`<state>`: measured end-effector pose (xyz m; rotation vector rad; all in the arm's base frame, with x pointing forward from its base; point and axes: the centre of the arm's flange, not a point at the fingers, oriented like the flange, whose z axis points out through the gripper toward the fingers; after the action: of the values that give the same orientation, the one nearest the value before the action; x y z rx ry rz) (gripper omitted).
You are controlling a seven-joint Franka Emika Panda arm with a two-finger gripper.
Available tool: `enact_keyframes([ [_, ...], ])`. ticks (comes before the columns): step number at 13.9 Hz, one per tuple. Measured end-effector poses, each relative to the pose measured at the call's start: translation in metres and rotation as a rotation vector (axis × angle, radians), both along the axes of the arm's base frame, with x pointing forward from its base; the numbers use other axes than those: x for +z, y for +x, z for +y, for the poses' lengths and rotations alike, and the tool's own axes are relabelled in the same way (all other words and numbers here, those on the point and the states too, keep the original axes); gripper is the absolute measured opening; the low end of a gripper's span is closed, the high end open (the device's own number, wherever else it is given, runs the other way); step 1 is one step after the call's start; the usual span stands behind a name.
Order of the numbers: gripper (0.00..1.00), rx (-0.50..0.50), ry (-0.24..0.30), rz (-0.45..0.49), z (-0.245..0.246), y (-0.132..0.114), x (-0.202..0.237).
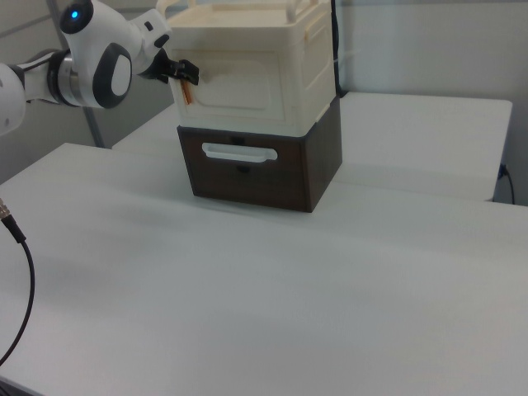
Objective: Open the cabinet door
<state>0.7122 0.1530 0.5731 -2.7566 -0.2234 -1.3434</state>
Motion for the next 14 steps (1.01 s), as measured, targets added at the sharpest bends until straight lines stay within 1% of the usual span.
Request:
enact_keyframes([
  [4, 0.79, -0.001, -0.001, -0.035, 0.0022, 0.0038, -0.0063],
  [5, 0.75, -0.005, 0.005, -0.034, 0.0024, 0.0039, -0.0066],
  [6, 0.74, -0.012, 0.015, -0.032, 0.0028, 0.0039, -0.0068],
  [7, 0.65, -0.019, 0.026, -0.030, 0.0035, 0.0037, -0.0069],
  [8, 0.54, -0.024, 0.030, -0.029, 0.0040, 0.0037, -0.0072],
  [9, 0.50, -0.027, 0.034, -0.028, 0.0042, 0.0038, -0.0076],
  [11, 0.46, -0.029, 0.034, -0.027, 0.0043, 0.0039, -0.0081],
  [12, 0.46, -0.029, 0.034, -0.027, 0.0043, 0.0039, -0.0082],
  [13, 0.39, -0.031, 0.035, -0.027, 0.0030, 0.0042, -0.0083],
  [14, 0.38, -0.033, 0.034, -0.027, 0.0020, 0.0044, -0.0084],
])
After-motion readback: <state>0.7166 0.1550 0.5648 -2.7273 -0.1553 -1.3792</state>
